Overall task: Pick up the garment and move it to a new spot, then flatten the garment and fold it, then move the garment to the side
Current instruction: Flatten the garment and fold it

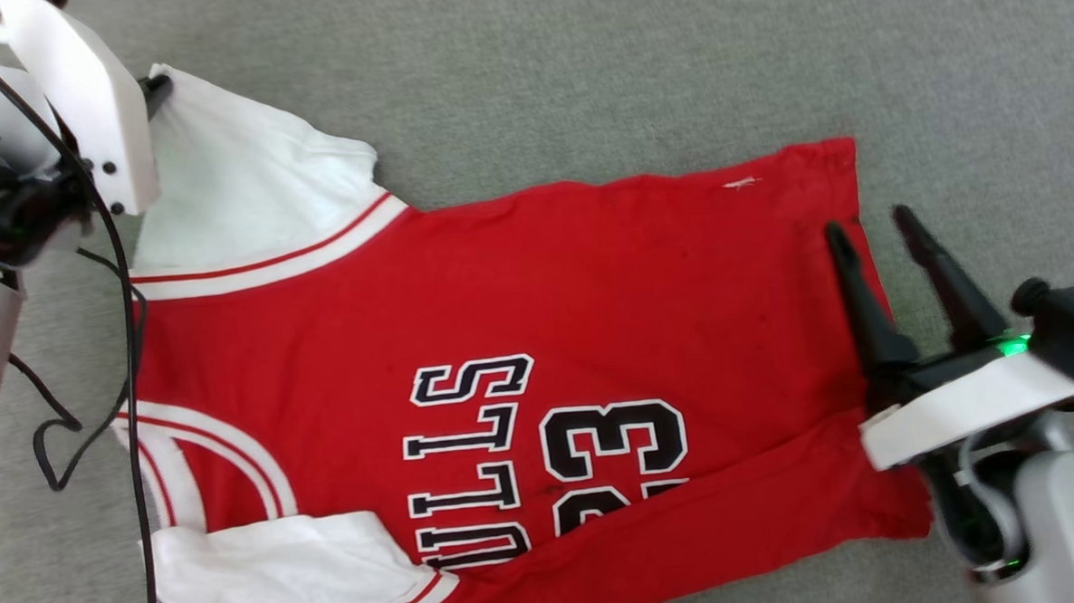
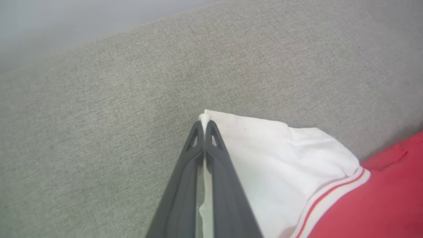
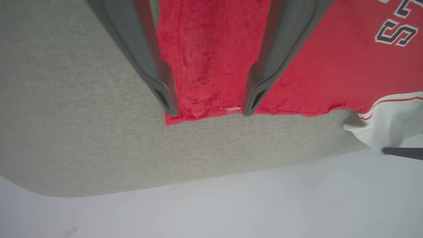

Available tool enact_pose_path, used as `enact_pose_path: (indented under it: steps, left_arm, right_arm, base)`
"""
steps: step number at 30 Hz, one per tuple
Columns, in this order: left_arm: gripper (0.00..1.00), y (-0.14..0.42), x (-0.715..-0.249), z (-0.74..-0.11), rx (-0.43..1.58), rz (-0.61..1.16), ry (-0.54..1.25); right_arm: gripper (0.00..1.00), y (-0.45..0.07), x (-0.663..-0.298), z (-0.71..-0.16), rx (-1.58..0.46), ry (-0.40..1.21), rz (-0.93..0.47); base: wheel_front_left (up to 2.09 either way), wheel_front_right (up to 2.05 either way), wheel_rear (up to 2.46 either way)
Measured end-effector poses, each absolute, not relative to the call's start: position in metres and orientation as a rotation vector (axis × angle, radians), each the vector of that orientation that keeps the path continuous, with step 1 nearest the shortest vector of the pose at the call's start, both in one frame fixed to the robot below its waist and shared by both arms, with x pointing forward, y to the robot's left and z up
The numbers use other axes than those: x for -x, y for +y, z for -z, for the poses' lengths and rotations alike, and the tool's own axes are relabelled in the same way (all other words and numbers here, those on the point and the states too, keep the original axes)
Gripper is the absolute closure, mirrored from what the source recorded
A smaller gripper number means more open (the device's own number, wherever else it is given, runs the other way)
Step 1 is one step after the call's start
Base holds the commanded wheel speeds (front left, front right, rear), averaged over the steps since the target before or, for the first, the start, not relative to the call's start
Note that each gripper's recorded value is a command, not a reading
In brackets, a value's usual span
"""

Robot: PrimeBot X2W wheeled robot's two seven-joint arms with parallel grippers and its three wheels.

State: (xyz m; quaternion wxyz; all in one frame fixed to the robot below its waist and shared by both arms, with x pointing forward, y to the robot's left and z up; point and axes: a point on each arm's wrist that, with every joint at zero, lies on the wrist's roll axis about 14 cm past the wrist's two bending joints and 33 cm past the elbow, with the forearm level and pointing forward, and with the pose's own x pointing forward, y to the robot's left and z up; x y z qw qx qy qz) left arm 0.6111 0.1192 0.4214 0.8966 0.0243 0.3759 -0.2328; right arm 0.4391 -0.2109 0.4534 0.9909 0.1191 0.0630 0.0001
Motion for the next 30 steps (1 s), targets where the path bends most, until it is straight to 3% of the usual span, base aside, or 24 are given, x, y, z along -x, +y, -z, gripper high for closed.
enact_pose_path:
  steps: [8, 15, 30]
  left_arm:
    - [1.0, 0.115, -0.576, -0.464, -0.058, 0.557, 0.674]
    - [1.0, 0.119, -0.543, -0.482, -0.096, 0.591, 0.617]
    - [1.0, 0.123, -0.507, -0.475, -0.135, 0.623, 0.613]
  right_arm:
    - [0.0, -0.238, -0.452, -0.442, -0.061, 0.393, -0.036]
    - [0.0, -0.245, -0.468, -0.425, -0.052, 0.689, -0.067]
    - [0.0, -0.23, -0.492, -0.379, 0.042, 0.977, -0.149]
  base:
    - [0.0, 0.0, 0.0]
    - [0.0, 0.0, 0.0]
    - [0.0, 0.0, 0.0]
